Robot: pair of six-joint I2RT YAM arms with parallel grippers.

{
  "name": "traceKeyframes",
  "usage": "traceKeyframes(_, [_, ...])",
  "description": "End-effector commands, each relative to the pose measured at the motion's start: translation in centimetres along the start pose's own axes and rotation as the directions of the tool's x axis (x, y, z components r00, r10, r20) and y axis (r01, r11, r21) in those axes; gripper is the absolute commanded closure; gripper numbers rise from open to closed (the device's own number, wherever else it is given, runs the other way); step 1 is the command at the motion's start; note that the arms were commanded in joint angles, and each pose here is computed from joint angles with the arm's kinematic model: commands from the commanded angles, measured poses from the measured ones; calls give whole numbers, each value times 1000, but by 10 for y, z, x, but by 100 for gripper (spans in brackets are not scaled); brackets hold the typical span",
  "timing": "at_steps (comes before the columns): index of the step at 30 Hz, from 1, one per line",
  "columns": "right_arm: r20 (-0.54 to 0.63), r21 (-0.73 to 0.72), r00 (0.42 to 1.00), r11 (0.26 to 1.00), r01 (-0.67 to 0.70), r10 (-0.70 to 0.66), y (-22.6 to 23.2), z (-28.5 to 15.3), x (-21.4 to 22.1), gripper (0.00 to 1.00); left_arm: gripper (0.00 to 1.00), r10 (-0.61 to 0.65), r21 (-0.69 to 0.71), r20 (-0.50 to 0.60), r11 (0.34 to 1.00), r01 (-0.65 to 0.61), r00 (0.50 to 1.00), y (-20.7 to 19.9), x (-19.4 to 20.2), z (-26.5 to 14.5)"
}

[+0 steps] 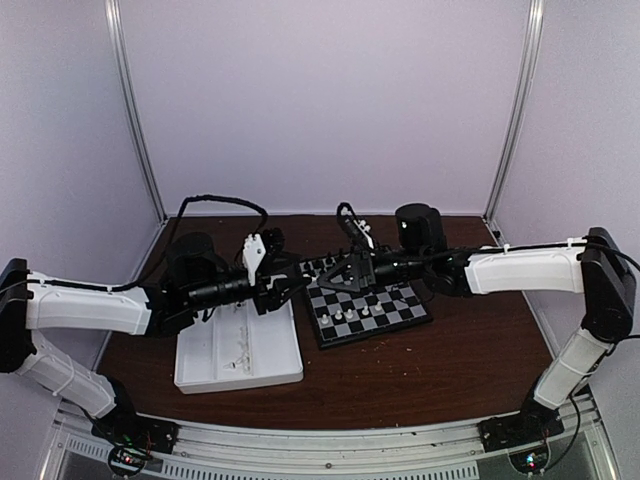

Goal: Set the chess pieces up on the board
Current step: Adjust the chess piece on the chessboard.

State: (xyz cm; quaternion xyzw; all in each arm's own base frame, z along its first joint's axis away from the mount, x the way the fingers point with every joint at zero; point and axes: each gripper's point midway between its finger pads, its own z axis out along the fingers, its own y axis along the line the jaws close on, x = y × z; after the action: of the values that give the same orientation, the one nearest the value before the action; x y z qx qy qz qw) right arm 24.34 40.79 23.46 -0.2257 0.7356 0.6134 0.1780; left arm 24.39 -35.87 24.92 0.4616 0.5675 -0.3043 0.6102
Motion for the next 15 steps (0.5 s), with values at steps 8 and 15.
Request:
traceKeyframes(8, [-403, 597, 915, 759, 261, 2, -82, -87, 43, 96, 31, -285, -282, -92, 926, 250, 954, 49, 7, -30])
traceKeyframes(15, [-517, 681, 845, 665, 308, 138, -108, -104, 62, 96, 25, -494, -544, -201, 774, 323, 846, 96, 19, -67])
